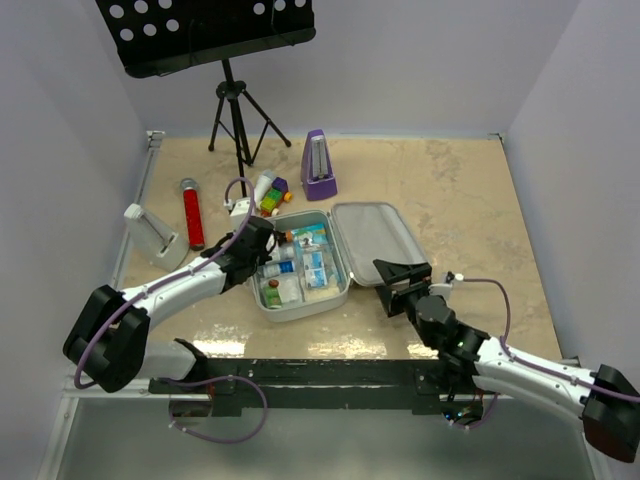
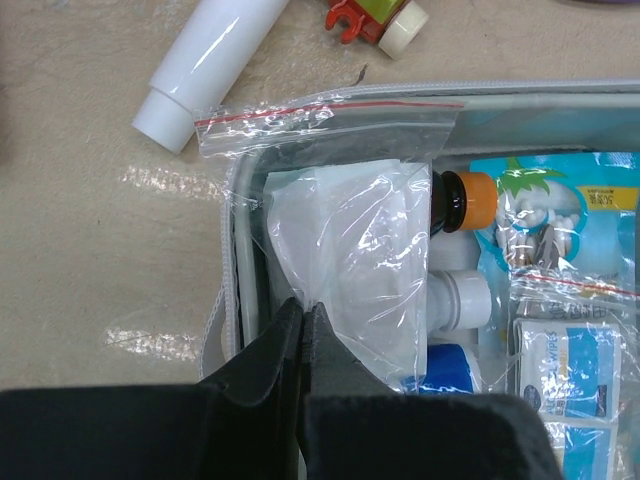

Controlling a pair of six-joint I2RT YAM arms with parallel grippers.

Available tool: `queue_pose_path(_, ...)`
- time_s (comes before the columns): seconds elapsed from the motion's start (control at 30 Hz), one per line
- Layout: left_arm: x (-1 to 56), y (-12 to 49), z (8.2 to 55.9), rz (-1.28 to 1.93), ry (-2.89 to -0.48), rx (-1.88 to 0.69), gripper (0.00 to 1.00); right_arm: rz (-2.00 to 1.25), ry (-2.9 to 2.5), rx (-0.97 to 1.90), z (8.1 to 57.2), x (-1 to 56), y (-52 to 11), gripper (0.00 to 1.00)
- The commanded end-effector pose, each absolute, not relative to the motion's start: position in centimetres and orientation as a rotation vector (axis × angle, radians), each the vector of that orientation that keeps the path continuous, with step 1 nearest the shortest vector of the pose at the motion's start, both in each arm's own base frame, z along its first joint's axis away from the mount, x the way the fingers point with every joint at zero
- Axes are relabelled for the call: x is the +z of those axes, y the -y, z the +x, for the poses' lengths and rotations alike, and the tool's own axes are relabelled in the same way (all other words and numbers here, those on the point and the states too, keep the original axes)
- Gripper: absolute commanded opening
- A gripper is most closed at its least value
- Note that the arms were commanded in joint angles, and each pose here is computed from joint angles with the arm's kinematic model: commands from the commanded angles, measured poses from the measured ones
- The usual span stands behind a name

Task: Organize the medicine kit

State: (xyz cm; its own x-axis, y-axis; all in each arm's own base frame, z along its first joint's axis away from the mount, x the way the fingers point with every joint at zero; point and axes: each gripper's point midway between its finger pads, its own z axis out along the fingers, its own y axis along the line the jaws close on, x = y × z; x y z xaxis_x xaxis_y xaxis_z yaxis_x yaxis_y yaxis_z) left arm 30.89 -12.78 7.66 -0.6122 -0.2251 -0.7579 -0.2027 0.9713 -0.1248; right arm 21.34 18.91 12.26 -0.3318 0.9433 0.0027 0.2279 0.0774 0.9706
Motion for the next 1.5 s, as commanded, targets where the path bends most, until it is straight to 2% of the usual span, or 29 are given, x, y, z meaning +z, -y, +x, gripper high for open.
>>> queue_pose_path(0.0,6.8,12.2,30.2,-0.277,-2.279,-0.010,0.00,1.014,-1.594,1.208,23.2,13.7,-17.9,0.99)
queue_pose_path(0.23,6.9,12.4,30.1,-0.272,-2.279,-0.023,0.00,0.682,-1.584,1.071,25.6,19.7,-20.4,0.98)
queue_pose_path(0.37,6.7,12.5,30.0,-0.268,-2.285,-0.030,0.00,0.625,-1.582,1.022,26.3,20.6,-20.5,0.97)
queue_pose_path(1.1,6.4,12.8,29.6,-0.256,-2.298,-0.034,0.00,0.777,-1.850,1.212,22.5,11.2,-22.1,0.99)
queue_pose_path(1.47,5.6,12.7,28.5,-0.241,-2.327,-0.029,0.00,0.984,-1.703,1.221,25.6,10.9,-21.1,0.99)
